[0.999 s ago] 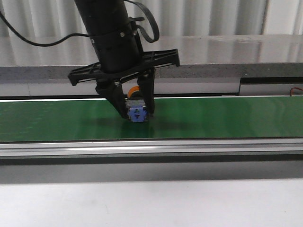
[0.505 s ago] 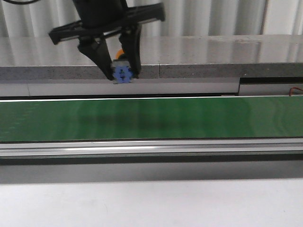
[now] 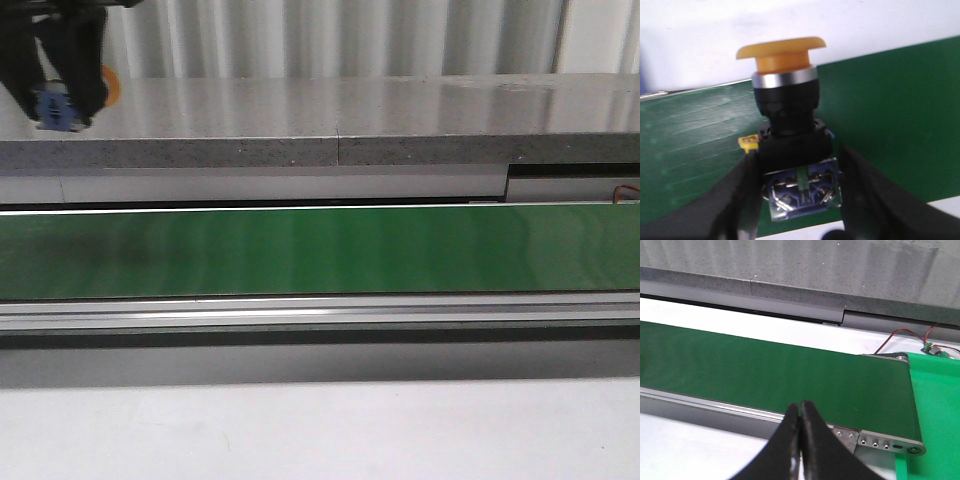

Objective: Move button from right to left
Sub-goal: 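Lift the button with the left gripper and carry it toward the blue tray, then lower the button into the light-blue tray and open the left gripper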

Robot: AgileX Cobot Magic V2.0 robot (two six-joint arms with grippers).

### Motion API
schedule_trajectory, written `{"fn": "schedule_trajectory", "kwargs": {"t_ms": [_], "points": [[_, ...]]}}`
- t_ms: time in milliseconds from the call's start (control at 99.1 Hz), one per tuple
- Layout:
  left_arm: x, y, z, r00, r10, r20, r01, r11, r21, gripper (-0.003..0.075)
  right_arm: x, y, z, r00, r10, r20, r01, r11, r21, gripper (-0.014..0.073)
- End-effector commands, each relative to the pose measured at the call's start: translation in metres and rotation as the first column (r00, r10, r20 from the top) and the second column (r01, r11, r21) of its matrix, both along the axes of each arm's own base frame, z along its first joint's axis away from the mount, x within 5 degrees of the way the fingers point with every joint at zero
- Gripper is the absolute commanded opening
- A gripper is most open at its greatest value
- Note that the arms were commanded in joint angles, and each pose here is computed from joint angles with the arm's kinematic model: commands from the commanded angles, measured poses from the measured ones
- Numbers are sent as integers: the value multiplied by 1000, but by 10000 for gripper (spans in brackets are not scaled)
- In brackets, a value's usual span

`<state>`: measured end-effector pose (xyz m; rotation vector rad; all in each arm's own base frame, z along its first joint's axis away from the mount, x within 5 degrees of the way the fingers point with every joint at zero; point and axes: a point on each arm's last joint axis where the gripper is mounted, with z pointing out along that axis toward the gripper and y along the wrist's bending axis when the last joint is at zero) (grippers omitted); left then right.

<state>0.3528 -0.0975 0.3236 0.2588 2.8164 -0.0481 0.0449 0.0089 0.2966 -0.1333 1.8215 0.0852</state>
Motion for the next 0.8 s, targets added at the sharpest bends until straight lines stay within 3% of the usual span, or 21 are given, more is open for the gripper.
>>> {"fn": "schedule_trajectory", "kwargs": {"t_ms": [0, 202, 353, 535, 787], "points": [[-8, 28, 31, 997, 5, 81, -7, 1000, 26, 113, 1, 0, 15, 995, -3, 98, 3, 1000, 2, -66], [-3, 76, 33, 996, 11, 90, -18, 997, 77, 113, 1, 0, 15, 995, -3, 98, 3, 1000, 2, -66], [-4, 106, 24, 995, 85, 57, -91, 990, 104, 113, 1, 0, 15, 995, -3, 98, 3, 1000, 2, -66], [-11, 147, 3, 989, 149, -15, -140, 956, 259, 113, 1, 0, 15, 995, -3, 98, 3, 1000, 2, -66], [-14, 192, -27, 961, 266, -78, -238, 937, 257, 113, 1, 0, 15, 995, -3, 98, 3, 1000, 2, -66]]}}
